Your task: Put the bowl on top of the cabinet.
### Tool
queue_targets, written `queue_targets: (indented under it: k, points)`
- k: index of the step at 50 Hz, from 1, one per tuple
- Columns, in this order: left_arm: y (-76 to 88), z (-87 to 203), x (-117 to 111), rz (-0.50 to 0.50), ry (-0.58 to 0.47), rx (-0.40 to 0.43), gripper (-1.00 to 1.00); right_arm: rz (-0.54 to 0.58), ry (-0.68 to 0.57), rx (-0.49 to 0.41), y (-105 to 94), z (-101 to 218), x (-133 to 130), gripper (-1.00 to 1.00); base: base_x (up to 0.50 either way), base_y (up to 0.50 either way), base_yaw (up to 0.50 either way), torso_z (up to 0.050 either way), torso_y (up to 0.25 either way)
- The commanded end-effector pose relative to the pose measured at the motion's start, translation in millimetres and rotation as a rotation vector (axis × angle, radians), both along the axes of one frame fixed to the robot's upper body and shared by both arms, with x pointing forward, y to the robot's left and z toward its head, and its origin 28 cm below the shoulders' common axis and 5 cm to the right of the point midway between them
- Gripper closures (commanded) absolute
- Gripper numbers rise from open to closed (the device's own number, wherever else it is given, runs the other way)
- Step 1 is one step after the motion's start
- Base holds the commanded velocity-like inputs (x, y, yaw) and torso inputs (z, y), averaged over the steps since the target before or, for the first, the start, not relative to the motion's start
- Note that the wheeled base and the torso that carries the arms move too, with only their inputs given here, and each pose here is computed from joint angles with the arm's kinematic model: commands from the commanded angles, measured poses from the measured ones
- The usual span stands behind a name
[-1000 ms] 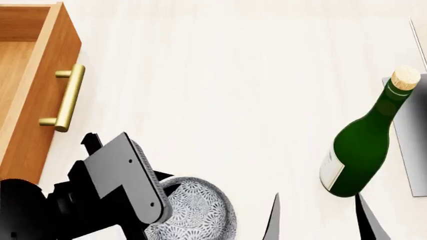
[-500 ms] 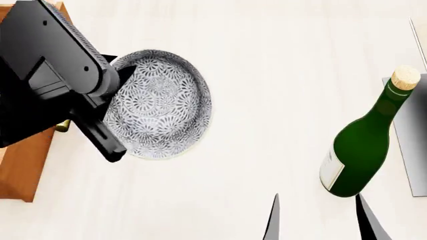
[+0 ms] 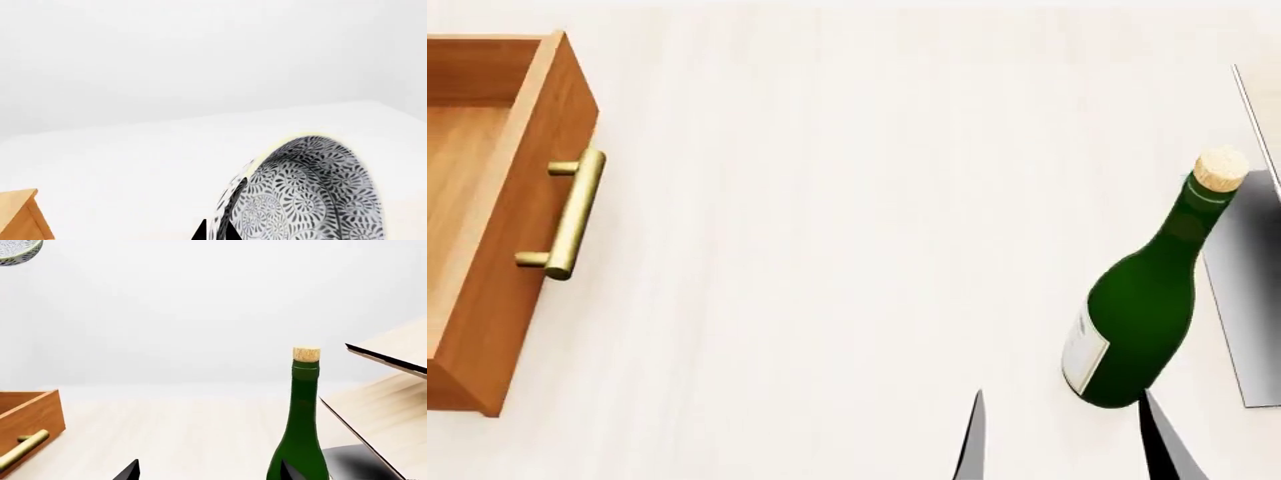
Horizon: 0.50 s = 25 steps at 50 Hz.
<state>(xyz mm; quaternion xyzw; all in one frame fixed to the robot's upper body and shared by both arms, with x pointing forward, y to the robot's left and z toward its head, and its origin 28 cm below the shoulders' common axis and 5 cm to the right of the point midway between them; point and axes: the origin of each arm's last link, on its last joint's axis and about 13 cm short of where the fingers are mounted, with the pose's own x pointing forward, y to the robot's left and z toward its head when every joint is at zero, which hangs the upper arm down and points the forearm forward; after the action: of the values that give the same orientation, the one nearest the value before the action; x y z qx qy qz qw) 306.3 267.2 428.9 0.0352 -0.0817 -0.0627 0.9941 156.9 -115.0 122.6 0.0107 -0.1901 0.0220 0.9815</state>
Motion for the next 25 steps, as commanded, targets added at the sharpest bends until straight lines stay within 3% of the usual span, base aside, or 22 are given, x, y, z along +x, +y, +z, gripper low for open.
queue_targets:
  k: [1,7,10,15,25]
  points:
    - [29.9,31,3,0.144,-0.055,-0.227,1.0,-0.026,-0.009,-0.006,-3.3,2,1,-1.0,0.0,0.0,0.0,-0.023,0.25]
    - [51.0,42,3,0.247,-0.081,-0.353,1.0,-0.029,-0.01,-0.005,-4.0,3,1,-1.0,0.0,0.0,0.0,-0.023,0.25]
    - [60.2,41,4,0.298,-0.072,-0.348,1.0,-0.032,-0.01,-0.002,-4.6,4,1,-1.0,0.0,0.0,0.0,-0.023,0.25]
    - [78.4,42,5,0.362,-0.077,-0.438,1.0,-0.036,-0.009,-0.001,-5.6,5,1,-1.0,0.0,0.0,0.0,-0.023,0.25]
    - [108.2,29,11,0.468,-0.051,-0.491,1.0,-0.04,-0.005,-0.001,-6.2,4,2,-1.0,0.0,0.0,0.0,-0.023,0.25]
